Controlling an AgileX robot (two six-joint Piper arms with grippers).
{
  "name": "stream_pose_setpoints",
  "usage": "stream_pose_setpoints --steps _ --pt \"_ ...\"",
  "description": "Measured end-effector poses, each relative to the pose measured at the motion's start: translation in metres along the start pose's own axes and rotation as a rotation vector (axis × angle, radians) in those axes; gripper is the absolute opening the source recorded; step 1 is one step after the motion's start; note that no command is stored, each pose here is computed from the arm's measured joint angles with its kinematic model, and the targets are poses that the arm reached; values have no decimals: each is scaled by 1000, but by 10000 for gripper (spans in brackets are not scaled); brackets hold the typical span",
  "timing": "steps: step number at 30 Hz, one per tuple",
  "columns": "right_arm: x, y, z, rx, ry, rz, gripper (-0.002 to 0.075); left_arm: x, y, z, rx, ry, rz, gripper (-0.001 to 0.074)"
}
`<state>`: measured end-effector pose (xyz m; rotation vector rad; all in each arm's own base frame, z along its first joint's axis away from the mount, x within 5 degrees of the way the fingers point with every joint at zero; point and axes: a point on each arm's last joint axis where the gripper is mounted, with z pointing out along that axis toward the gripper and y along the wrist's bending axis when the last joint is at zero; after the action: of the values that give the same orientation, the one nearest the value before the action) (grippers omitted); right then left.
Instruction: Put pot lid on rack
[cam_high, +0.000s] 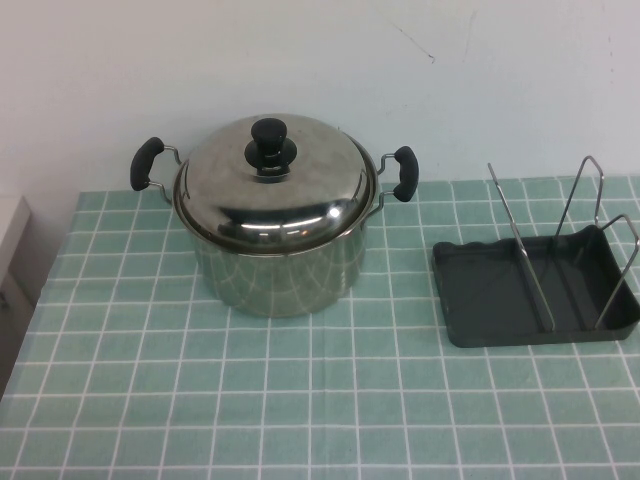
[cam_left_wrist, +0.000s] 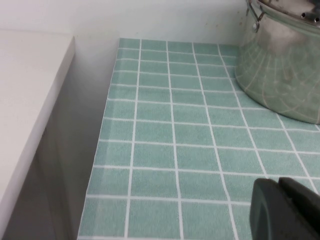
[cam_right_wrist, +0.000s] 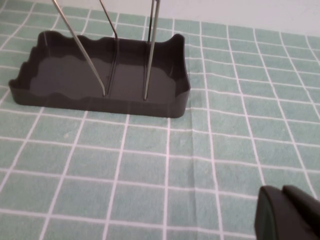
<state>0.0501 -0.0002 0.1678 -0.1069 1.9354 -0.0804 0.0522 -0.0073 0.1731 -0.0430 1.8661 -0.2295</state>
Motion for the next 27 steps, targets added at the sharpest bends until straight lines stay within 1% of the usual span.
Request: stream_pose_setpoints --steps 2,5,13,18,21,23,25,27 --pt "-1 0 0 3 -18 -2 -3 -2 0 0 5 -24 0 -3" --pt "-7 -1 1 14 -108 -1 -3 -11 -2 0 19 -130 22 -3" --pt "-57 -7 -21 87 -717 -4 -3 -52 -13 -18 125 -630 79 -3" --pt "-72 -9 -38 119 -958 -8 -3 -65 -17 -30 179 -823 78 -3" --pt "-74 -10 -41 134 -1000 11 -3 -67 -18 -33 197 -867 62 -3" --pt "-74 -12 -41 139 -1004 33 -3 -67 -17 -33 203 -858 23 -3" --pt "-74 -13 -41 139 -987 56 -3 -68 -16 -29 190 -759 -29 -3" --pt "-77 -13 -39 123 -908 69 -3 -73 -15 -29 156 -605 -79 -3"
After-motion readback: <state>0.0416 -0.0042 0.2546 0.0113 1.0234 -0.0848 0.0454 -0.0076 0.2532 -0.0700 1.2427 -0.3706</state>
